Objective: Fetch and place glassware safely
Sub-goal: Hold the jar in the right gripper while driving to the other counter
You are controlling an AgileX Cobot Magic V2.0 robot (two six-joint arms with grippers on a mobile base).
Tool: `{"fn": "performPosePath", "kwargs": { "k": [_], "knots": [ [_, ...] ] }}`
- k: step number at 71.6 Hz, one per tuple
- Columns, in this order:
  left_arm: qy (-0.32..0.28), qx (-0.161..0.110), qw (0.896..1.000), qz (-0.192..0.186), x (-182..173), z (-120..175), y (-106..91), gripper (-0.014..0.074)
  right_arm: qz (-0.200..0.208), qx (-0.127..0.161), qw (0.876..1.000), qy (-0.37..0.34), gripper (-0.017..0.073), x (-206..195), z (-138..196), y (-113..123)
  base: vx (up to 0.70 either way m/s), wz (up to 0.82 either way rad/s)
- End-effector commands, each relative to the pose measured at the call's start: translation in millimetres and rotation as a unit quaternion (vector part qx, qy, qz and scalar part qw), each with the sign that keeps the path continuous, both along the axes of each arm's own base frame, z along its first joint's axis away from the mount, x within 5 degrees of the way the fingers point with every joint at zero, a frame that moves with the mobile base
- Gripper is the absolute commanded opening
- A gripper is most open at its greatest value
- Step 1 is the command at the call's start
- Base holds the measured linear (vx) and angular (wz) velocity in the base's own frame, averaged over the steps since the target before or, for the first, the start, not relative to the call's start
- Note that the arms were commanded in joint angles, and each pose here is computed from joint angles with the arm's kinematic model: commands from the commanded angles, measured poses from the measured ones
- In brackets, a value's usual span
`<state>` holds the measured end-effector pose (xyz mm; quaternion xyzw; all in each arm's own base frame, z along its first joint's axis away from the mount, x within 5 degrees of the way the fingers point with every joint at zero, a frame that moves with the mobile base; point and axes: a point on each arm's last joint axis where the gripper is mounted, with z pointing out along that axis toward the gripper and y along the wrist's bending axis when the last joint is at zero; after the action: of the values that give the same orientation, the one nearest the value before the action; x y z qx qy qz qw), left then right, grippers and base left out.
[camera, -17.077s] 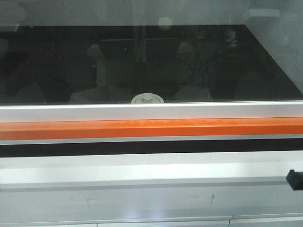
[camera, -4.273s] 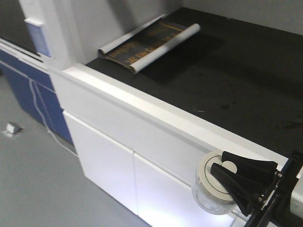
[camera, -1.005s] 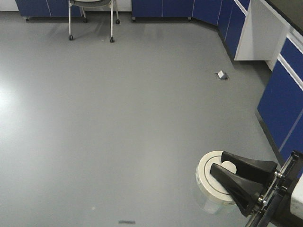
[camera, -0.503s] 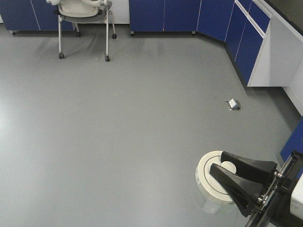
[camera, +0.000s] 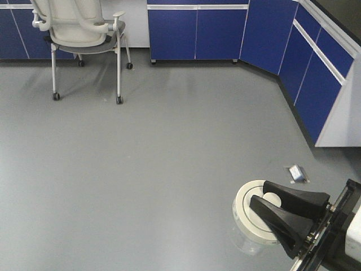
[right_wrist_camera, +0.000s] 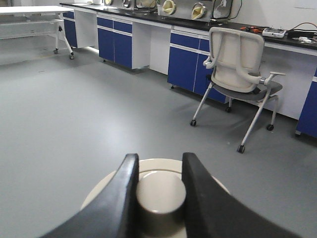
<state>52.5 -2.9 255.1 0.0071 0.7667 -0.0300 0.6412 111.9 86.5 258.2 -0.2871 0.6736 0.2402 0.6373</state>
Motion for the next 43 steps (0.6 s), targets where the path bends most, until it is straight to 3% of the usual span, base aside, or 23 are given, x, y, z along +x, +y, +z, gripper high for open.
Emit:
{"fn": "performPosePath", "kwargs": {
  "k": [1, 43],
  "knots": [
    [-0.04, -0.007, 0.999, -0.004, 1.0, 13.5, -0.7, -0.0007, 0.019, 0.034, 0.999, -0.028, -0.0001, 0.1, 15.3, 3.8, 0.72, 0.0],
    [-0.04, -0.007, 0.999, -0.004, 1.0, 13.5, -0.7, -0.0007, 0.019, 0.034, 0.999, -0.028, -0.0001, 0.1, 15.3, 3.8, 0.69, -0.02]
  ]
}}
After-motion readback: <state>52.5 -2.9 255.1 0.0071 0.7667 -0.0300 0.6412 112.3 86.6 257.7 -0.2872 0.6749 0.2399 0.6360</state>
